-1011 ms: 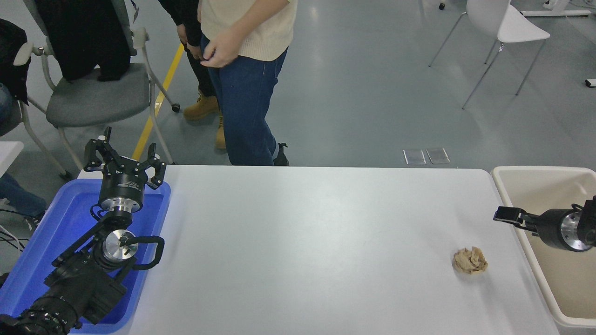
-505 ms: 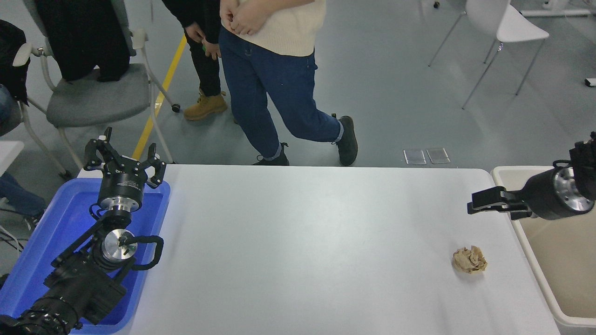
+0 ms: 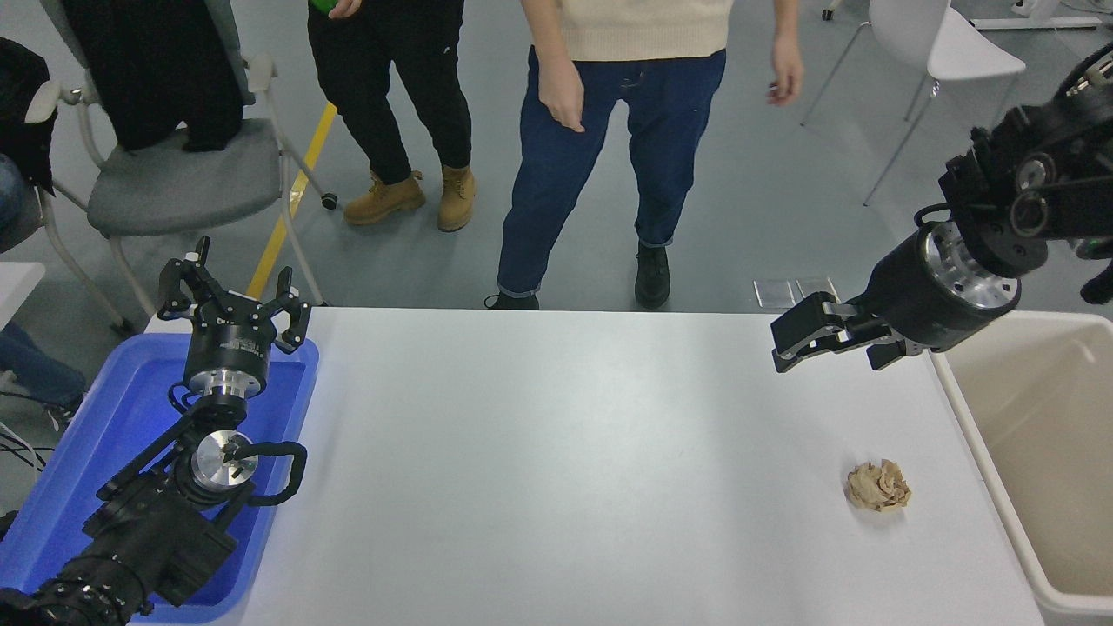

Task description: Pick up foil plate and place in dustbin

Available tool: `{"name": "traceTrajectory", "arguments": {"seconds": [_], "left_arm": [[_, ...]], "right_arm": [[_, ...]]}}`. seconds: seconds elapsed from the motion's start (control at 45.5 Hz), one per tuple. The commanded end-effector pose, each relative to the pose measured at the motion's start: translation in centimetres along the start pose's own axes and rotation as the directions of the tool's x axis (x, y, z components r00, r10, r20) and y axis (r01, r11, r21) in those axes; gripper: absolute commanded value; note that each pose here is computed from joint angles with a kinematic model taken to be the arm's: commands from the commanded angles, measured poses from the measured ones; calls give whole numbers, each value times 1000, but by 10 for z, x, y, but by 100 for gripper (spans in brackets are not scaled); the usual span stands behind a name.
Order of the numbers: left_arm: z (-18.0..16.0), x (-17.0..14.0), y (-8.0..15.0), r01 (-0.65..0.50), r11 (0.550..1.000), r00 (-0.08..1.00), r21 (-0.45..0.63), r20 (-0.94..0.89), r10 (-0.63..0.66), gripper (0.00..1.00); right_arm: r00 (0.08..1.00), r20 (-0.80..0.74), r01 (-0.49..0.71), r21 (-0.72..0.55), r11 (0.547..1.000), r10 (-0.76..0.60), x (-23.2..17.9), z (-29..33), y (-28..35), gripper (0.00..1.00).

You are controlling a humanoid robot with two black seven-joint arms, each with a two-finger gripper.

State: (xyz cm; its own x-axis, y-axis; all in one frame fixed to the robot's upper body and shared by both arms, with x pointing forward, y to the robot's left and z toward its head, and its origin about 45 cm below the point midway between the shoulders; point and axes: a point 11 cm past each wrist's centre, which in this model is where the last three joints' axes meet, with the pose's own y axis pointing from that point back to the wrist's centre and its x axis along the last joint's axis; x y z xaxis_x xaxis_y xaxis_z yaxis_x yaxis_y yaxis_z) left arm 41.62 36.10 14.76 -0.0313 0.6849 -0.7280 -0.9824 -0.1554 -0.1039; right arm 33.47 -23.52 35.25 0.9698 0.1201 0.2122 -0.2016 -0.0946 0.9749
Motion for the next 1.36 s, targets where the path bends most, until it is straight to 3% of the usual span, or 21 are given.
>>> {"name": "traceTrajectory", "arguments": {"seconds": [0.0,0.242,0.571,1.341], "left_arm": [[0,1,0,-2,1000,1000,-1,0,2,99],[0,1,0,-2,1000,1000,-1,0,2,99],[0,0,0,-1,1000,1000,-1,-1,1,99],[1,1,0,-2,1000,1000,-2,0,2,99]], "right_arm": [[999,-5,38,-35,999,-38,-3,-13,3,100],[994,87,66,16,998,-67,-5,-16,9,100],[979,195,54,22,998,-57,-9,27,5,100],[987,163,1,30,1000,-6,0,17,40,100]]}}
